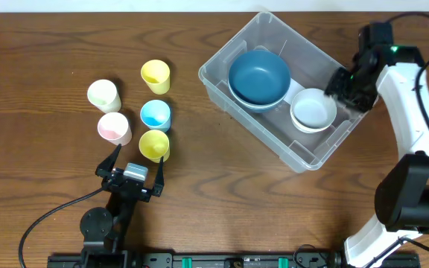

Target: Pack container

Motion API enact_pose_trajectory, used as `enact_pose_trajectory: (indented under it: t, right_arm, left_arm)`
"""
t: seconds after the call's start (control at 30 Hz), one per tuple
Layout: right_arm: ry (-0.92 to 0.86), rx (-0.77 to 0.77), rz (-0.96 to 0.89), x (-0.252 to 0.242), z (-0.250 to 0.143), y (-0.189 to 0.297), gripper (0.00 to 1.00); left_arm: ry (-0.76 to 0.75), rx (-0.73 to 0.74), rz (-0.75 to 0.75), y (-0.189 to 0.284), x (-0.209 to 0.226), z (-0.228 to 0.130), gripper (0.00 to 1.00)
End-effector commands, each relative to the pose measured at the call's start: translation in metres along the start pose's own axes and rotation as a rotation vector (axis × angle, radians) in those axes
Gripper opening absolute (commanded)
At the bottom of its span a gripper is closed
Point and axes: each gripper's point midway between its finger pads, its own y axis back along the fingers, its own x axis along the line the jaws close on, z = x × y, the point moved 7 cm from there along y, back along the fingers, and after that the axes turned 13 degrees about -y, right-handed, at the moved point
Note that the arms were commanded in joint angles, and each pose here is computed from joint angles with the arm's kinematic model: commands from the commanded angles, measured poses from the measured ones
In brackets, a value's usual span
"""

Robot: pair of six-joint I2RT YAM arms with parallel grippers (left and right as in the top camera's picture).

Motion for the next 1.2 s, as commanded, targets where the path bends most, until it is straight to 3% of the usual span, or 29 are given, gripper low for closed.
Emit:
enact_pose_trajectory:
  t: [0.0,0.17,0.33,0.7,0.9,1.17]
  right_arm:
    - [0.090,-0.180,0.098,0.018,0.021,0.068,0.97]
    - [-0.057,-0.424,0.105,-0.002,0.052,0.155,0.99]
    - [-0.258,-0.493,0.059,-0.062,0.077,0.185,0.99]
    - [-0.515,-0.317,-0.114,-0.165,0.088,0.121,0.99]
    - [-0.578,-0.285,-0.148,-0.197,0.089,0.085,0.99]
    - [-0.631,-0.244,-0.179,-0.219,0.082,0.072,0.99]
  left_arm:
    - [0.005,0.037,-0.027,-0.001,-0.006,-0.011,0.98]
    - [0.005,0.037,-0.027,-0.001,-0.006,-0.011,0.98]
    - [0.005,0.037,-0.027,-0.001,-0.006,-0.011,0.98]
    - [0.005,0.037,-0.027,-0.001,-0.006,-0.011,0.98]
    - [0.005,0.037,-0.027,-0.001,-0.006,-0.011,0.98]
    - [0.005,0.037,-0.027,-0.001,-0.006,-0.011,0.98]
